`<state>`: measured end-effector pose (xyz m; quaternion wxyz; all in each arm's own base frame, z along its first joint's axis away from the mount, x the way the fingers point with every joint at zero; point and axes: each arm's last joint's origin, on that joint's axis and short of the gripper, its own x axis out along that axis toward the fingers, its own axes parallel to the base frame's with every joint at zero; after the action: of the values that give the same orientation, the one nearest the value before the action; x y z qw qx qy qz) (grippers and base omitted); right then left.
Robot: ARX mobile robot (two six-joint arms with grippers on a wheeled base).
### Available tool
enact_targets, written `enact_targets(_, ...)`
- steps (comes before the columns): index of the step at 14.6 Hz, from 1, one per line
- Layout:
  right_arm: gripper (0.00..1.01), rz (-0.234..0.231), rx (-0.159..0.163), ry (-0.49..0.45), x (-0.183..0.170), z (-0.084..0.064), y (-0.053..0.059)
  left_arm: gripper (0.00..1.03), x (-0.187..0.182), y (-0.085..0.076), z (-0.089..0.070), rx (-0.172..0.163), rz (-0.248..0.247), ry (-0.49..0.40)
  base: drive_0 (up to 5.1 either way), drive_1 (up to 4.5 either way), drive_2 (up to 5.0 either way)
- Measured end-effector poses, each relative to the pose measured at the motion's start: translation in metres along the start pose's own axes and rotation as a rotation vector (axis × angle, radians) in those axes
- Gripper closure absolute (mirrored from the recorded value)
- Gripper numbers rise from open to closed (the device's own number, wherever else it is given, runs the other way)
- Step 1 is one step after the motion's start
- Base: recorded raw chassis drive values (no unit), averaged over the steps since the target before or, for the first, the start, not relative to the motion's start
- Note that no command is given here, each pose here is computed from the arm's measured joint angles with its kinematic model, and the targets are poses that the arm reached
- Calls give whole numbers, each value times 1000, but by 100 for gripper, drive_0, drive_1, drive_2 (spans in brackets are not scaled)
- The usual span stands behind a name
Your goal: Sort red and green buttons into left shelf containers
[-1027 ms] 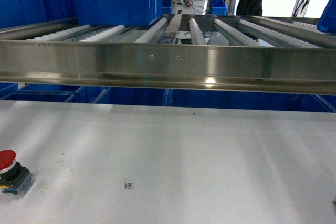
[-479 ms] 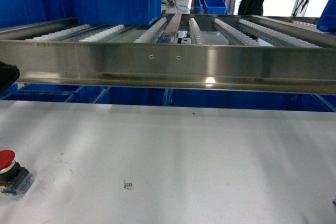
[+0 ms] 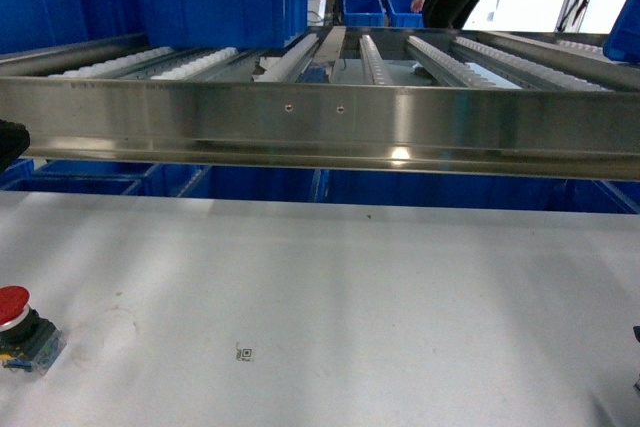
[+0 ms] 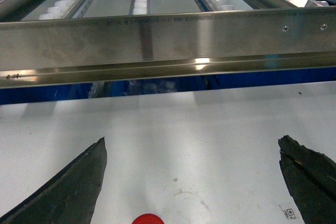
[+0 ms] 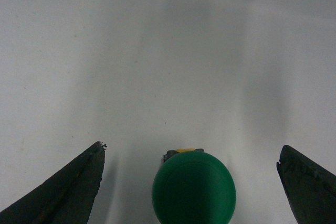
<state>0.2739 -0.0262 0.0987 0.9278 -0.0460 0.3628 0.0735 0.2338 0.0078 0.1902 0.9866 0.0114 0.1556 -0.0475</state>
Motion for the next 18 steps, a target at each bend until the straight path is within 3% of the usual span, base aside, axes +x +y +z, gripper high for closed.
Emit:
enact_targets(7, 3, -29, -32, 81, 28, -23, -9, 5, 0, 0, 0, 0, 0, 0, 0, 0, 0)
enact_targets(9, 3, -28, -27, 85, 31, -26, -10, 5, 0, 0, 0, 0, -1, 0, 0, 0, 0)
enact_targets(12, 31, -15, -29, 72, 33, -25, -10, 5, 0, 0, 0, 0, -1, 0, 0, 0, 0)
enact_targets(14, 61, -8, -29, 72, 33, -27, -9, 5, 0, 0, 0, 0, 0, 0, 0, 0, 0)
enact_targets(15, 69, -6, -35, 68, 34, -28, -8, 5, 0, 0, 0, 0, -1, 0, 0, 0, 0)
enact_targets(18, 74, -5, -41, 53, 34, -28, -7, 5, 0, 0, 0, 0, 0, 0, 0, 0, 0)
